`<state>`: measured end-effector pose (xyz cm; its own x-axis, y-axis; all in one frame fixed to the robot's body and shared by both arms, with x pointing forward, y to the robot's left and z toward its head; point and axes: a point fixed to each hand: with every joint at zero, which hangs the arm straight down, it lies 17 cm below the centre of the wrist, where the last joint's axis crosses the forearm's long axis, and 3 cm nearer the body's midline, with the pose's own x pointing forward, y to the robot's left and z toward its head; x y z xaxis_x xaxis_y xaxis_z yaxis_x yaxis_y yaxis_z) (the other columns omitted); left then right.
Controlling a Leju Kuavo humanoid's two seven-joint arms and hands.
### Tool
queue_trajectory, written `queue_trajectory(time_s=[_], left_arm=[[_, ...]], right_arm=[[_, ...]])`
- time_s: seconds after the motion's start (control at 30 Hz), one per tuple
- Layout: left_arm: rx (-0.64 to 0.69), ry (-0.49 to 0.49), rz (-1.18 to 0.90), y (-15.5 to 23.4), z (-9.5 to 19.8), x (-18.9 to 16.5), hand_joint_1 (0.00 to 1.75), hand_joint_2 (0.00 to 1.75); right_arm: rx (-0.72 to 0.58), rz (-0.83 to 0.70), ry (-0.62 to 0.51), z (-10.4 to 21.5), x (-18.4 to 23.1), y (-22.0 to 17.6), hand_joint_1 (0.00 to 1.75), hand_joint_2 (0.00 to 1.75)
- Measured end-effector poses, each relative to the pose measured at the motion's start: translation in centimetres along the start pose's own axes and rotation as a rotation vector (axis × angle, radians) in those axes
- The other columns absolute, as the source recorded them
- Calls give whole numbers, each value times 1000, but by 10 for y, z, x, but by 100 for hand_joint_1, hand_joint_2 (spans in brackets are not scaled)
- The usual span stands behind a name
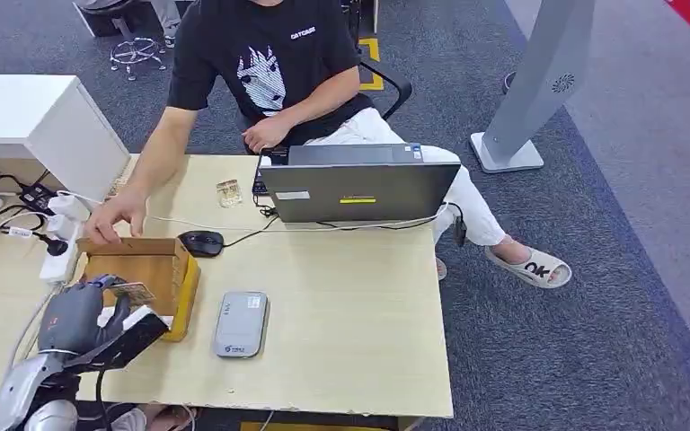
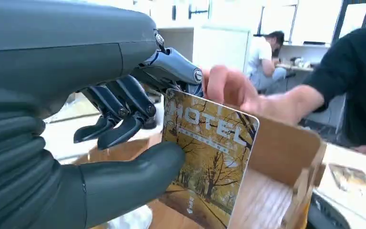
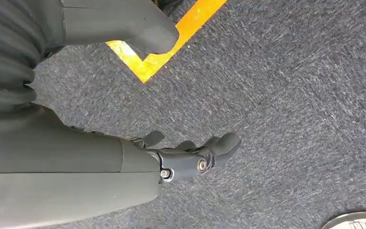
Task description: Pass the card to the sensor for recognition and then transmit it.
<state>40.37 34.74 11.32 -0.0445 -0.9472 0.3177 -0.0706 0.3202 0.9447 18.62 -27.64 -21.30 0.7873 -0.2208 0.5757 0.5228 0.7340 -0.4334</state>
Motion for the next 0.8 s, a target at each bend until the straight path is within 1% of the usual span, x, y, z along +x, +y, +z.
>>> queue_trajectory(time_s=[0.13, 0.6, 0.63, 0.67, 0.7, 0.77, 0.8], left_arm=[[27, 2, 2, 8, -4, 0, 175, 175], [36, 1, 1, 10, -4, 1, 175, 175], [53, -2, -17, 13, -5, 2, 175, 175], [177, 2, -133, 42, -11, 3, 175, 175], [254, 7, -213, 62, -15, 2, 175, 175], [339, 16, -281, 89, -23, 0, 175, 175], [359, 19, -296, 98, -27, -2, 175, 175]], right_arm=[[4, 12, 1, 0, 0, 0, 0, 175], [-2, -1, -5, 0, 1, 0, 0, 175], [0, 1, -1, 0, 0, 0, 0, 175], [1, 9, 4, -1, -1, -1, 0, 175], [0, 10, 2, -1, 0, -1, 0, 175], [1, 14, -1, -1, 0, -1, 0, 175], [3, 20, -2, -2, 1, -1, 0, 175]])
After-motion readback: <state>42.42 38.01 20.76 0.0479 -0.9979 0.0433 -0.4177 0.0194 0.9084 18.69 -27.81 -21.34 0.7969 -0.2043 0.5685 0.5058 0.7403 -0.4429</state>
